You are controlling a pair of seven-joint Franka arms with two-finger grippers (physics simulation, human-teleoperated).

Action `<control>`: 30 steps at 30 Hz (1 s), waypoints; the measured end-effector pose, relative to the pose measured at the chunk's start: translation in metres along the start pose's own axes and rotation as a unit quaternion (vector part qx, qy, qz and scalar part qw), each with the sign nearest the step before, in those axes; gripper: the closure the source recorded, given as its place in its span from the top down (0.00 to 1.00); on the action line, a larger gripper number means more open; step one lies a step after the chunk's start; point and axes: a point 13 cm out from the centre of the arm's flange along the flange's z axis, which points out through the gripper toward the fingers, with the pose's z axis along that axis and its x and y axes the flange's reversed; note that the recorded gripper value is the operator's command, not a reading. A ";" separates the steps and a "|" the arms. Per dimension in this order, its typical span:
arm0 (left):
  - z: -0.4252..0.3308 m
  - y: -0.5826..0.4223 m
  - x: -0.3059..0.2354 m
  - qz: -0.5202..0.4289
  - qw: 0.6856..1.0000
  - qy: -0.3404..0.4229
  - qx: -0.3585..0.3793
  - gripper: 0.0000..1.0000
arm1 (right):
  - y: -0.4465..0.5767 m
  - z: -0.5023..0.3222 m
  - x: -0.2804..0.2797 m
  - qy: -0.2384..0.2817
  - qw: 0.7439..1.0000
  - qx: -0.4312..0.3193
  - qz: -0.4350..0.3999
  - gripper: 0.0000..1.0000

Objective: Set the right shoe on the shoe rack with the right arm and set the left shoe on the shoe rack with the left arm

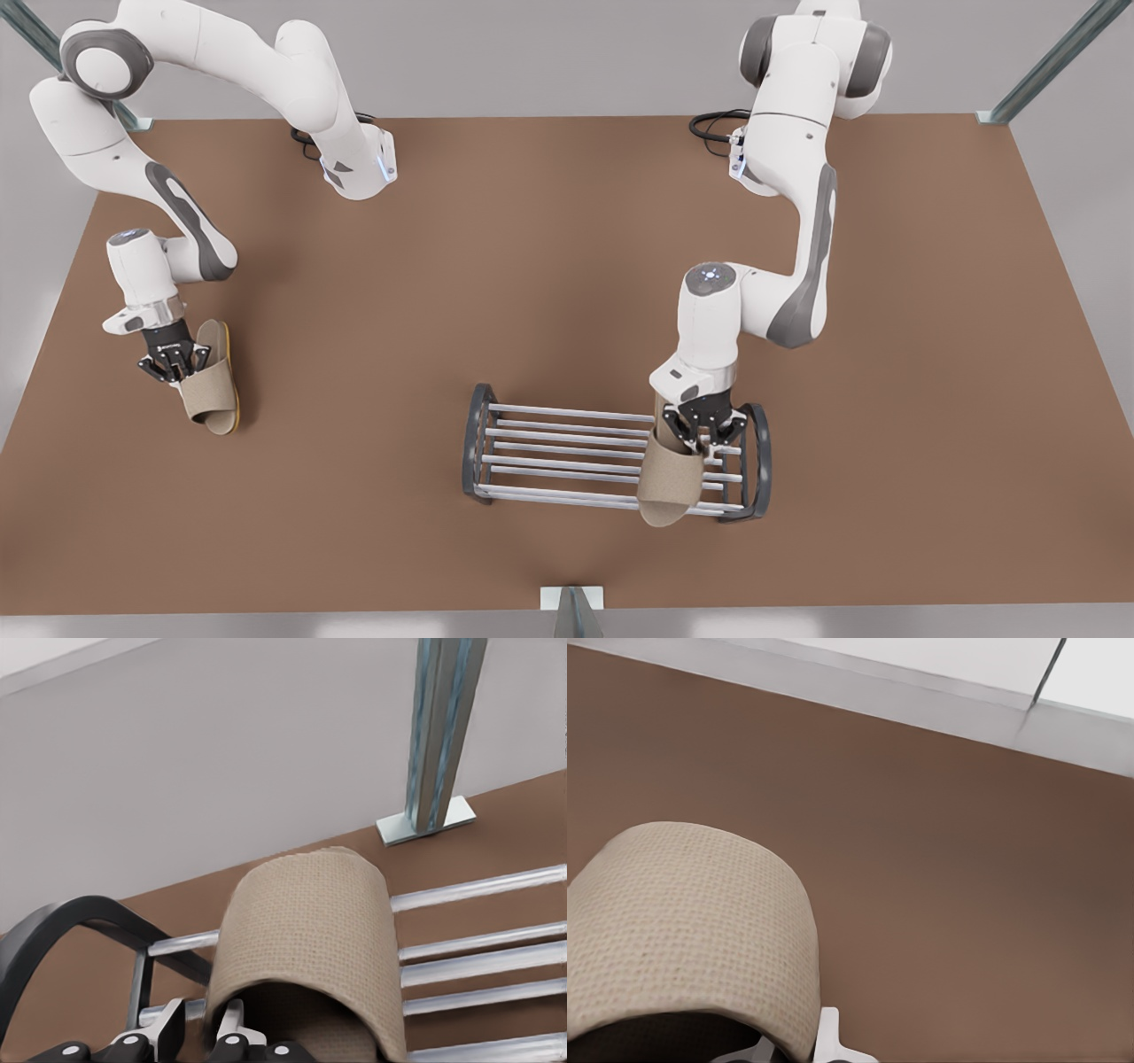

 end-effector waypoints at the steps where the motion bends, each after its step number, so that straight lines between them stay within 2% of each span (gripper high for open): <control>1: -0.001 -0.001 0.001 -0.002 1.000 0.001 0.002 1.00 | 0.001 0.000 -0.002 0.000 1.000 -0.001 0.002 0.21; 3: -0.003 -0.003 0.002 -0.004 1.000 0.001 0.003 1.00 | 0.004 0.001 -0.010 -0.004 1.000 -0.002 0.004 0.21; 9: -0.033 0.006 -0.006 -0.013 1.000 -0.008 0.004 1.00 | -0.001 -0.013 -0.080 -0.011 1.000 0.009 -0.010 0.21; 13: -0.117 0.043 -0.045 -0.032 0.999 -0.030 -0.002 1.00 | 0.000 -0.022 -0.122 0.000 1.000 0.019 -0.015 0.21; 17: -0.241 0.130 -0.099 -0.117 0.992 -0.036 -0.002 1.00 | 0.005 -0.020 -0.200 0.001 0.999 0.028 -0.018 0.21; 19: -0.254 0.176 -0.090 -0.163 0.987 0.010 -0.001 1.00 | 0.012 -0.018 -0.234 0.008 0.999 0.030 -0.014 0.21; 22: -0.234 0.221 -0.043 -0.198 0.975 0.106 -0.003 1.00 | 0.021 -0.018 -0.286 0.023 0.999 0.037 -0.001 0.21; 26: -0.227 0.230 0.002 -0.193 0.963 0.190 0.005 1.00 | 0.041 -0.018 -0.327 0.058 0.997 0.037 0.022 0.21; 30: -0.233 0.223 0.024 -0.171 0.957 0.234 0.013 1.00 | 0.080 -0.017 -0.357 0.091 0.995 0.028 0.030 0.21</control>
